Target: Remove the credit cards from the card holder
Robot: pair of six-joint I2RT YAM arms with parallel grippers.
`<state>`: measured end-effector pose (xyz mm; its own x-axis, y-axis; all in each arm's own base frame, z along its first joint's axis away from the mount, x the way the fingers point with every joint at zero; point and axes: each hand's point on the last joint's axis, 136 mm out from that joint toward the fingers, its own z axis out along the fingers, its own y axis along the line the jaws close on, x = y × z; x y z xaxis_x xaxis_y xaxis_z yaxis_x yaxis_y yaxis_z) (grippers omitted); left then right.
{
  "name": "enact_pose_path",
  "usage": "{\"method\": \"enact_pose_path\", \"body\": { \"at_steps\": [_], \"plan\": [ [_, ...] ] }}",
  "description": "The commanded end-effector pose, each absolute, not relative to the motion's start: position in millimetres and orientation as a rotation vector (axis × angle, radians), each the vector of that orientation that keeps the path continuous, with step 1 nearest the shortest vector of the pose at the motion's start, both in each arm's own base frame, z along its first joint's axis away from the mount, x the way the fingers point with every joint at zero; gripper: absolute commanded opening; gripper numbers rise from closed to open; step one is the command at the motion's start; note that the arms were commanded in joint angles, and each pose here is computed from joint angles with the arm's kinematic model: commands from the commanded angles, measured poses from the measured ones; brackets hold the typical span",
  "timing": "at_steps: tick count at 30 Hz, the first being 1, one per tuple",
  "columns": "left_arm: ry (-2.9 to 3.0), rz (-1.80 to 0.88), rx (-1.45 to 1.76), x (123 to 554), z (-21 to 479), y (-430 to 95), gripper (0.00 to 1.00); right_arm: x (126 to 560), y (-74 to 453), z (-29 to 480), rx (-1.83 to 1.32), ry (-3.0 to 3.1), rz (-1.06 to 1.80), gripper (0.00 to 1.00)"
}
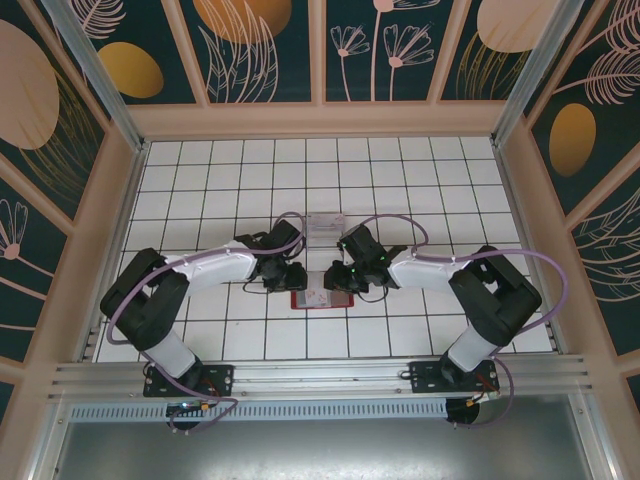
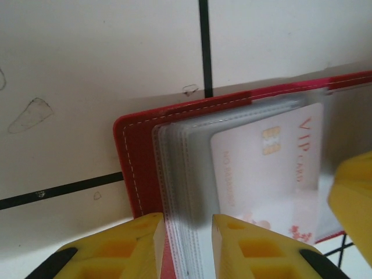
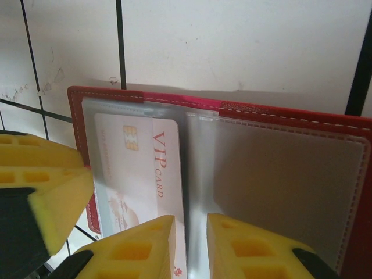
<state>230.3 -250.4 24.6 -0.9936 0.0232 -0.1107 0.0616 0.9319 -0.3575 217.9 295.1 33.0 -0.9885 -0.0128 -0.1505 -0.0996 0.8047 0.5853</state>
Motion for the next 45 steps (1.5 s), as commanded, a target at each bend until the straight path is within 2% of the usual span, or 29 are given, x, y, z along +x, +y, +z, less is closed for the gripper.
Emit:
{"method": "enact_pose_path", "body": {
  "at_steps": [1, 7, 12, 25, 31, 42, 45],
  "plan": [
    [3.003, -0.487, 0.055, 228, 12, -243, 0.29, 222, 302, 46, -0.083, 2.819, 0.987, 0.22],
    [3.028, -0.444, 0.055, 221, 3, -235, 0.29, 221, 305, 44, -0.089, 2.811, 1.040, 0.26],
    [3.037, -0.431, 0.052, 219, -1, -232, 0.28, 218, 310, 43, -0.105, 2.798, 1.122, 0.25],
    [3.054, -0.409, 0.054, 216, -5, -229, 0.27, 215, 299, 18, -0.075, 2.852, 1.076, 0.24],
    [3.059, -0.409, 0.058, 216, -6, -230, 0.26, 211, 306, 19, -0.109, 2.835, 1.162, 0.24],
    [3.064, -0.391, 0.053, 215, -5, -228, 0.26, 211, 307, 13, -0.100, 2.843, 1.185, 0.23],
    [3.063, -0.380, 0.056, 216, -5, -227, 0.26, 211, 305, 14, -0.090, 2.840, 1.185, 0.19]
  ]
}}
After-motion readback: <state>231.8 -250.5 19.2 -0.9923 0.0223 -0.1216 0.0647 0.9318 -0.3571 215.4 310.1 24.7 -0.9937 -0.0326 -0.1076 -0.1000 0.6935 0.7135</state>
